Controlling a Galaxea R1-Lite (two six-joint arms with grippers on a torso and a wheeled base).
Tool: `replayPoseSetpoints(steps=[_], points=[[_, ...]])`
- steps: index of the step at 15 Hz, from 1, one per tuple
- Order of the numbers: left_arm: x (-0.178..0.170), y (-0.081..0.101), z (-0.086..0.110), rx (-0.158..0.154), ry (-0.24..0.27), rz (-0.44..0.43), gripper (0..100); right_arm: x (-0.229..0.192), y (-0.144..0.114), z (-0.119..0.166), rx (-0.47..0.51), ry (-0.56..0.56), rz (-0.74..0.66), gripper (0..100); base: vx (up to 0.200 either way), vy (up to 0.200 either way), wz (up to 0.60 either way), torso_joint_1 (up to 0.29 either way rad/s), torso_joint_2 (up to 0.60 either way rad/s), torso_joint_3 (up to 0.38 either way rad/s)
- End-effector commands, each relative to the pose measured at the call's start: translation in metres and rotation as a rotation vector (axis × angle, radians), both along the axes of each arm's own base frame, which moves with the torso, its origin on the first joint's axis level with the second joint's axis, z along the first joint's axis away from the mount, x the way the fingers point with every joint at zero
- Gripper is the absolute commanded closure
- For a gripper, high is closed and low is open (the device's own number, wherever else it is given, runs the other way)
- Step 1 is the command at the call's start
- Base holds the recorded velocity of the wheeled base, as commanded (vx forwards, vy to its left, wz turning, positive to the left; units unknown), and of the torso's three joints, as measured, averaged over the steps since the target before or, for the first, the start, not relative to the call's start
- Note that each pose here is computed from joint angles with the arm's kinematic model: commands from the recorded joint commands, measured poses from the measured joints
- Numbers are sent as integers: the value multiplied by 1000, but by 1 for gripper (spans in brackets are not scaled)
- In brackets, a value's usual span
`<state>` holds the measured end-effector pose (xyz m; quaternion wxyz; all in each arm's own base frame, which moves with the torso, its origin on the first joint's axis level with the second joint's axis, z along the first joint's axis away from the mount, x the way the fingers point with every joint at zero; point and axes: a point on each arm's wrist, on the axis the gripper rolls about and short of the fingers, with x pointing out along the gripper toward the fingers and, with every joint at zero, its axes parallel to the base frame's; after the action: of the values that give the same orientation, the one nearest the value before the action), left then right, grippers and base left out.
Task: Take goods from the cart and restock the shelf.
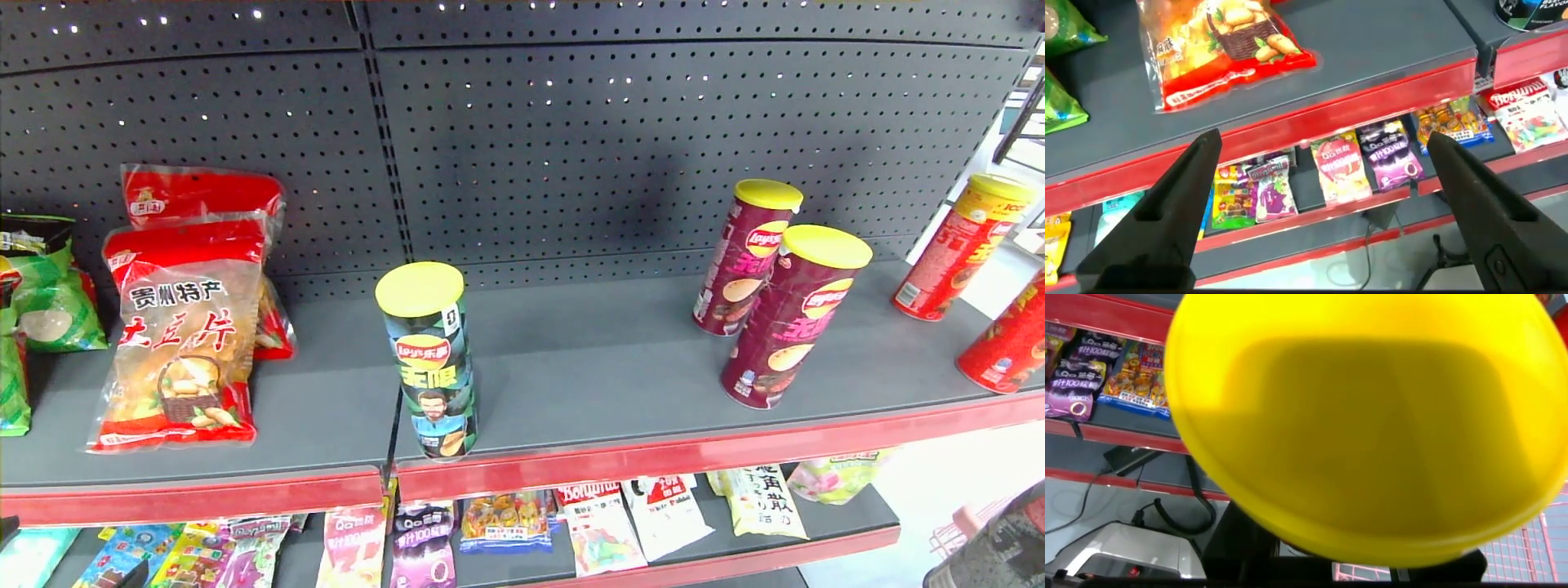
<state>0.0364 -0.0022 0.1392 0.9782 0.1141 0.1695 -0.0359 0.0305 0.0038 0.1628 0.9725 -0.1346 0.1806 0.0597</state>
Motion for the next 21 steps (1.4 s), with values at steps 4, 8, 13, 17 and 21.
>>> replayPoseSetpoints(steps=[4,8,13,17,21], points=[[1,0,-2,11,16,2,0,1,0,0,-3,6,1,100,-100,0,0,0,1,1],[1,0,-1,30,10,-10,0,1,0,-1,-4,7,-2,100,-50,0,0,3,1,-1],[0,0,-2,35,7,-12,0,1,0,-1,-2,7,1,100,0,0,360,3,3,0],[-3,0,-5,52,-2,-18,0,1,0,0,-1,4,1,100,0,0,600,6,4,2],[-19,2,-18,95,-58,-31,0,12,4,17,20,-24,43,100,0,0,300,2,2,-1]])
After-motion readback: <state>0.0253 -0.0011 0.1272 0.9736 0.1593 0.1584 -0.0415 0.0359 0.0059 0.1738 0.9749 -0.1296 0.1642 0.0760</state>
